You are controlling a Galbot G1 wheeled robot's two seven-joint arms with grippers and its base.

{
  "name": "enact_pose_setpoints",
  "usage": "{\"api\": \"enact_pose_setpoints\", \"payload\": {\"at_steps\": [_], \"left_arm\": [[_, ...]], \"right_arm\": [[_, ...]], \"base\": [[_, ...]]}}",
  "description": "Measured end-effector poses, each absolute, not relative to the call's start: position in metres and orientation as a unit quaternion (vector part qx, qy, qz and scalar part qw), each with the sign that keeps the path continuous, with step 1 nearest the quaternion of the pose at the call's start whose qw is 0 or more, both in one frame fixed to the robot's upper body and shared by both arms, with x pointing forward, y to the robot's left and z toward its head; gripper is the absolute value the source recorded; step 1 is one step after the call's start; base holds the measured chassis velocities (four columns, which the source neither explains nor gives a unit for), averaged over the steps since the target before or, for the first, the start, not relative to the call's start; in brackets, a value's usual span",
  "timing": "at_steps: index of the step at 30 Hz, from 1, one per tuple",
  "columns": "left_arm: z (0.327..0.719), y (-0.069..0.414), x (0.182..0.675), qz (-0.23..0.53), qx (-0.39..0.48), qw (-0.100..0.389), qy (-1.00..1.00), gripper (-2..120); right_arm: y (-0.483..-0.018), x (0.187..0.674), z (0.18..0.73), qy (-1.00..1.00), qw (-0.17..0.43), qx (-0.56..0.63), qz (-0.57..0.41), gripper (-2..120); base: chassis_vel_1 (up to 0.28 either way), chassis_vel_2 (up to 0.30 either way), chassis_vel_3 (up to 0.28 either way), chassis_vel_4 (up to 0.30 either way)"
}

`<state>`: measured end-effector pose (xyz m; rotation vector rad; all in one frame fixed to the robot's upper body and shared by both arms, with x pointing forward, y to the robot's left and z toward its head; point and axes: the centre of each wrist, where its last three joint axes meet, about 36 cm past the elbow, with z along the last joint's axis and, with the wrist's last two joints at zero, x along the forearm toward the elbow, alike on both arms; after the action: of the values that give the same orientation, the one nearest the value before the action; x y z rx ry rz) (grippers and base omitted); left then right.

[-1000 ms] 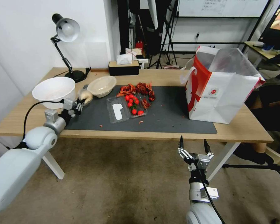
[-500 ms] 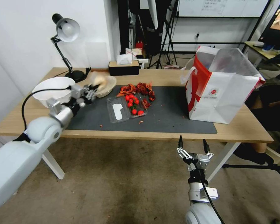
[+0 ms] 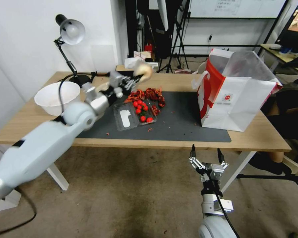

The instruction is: Pick up the trash from the table and place it into the takeout bag.

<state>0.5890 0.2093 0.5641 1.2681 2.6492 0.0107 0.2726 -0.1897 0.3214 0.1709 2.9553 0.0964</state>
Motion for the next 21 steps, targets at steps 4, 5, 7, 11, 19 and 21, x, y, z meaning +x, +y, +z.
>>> {"api": "enact_pose_setpoints", "payload": {"at_steps": [4,5,7,11,19,21], "left_arm": [[0.585,0.160,0.607,0.002,0.464,0.113,0.879,5],[0.592,0.146,0.611,0.003,0.473,0.117,0.873,5],[0.597,0.133,0.615,0.003,0.480,0.119,0.869,5],[0.617,0.096,0.629,0.008,0.499,0.127,0.857,5],[0.628,0.037,0.645,0.015,0.526,0.119,0.842,5],[0.628,0.030,0.646,0.016,0.529,0.117,0.840,5]], "right_arm": [[-0.189,0.273,0.322,0.994,0.090,0.060,0.033,100],[-0.189,0.273,0.322,0.994,0.089,0.061,0.034,100],[-0.189,0.273,0.322,0.993,0.089,0.062,0.034,100],[-0.190,0.273,0.323,0.993,0.090,0.066,0.034,100],[-0.191,0.273,0.324,0.993,0.092,0.072,0.035,100],[-0.190,0.273,0.324,0.992,0.092,0.073,0.035,100]], "base": [[0.000,0.000,0.000,0.000],[0.000,0.000,0.000,0.000],[0.000,0.000,0.000,0.000],[0.000,0.000,0.000,0.000],[0.000,0.000,0.000,0.000],[0.000,0.000,0.000,0.000]]}}
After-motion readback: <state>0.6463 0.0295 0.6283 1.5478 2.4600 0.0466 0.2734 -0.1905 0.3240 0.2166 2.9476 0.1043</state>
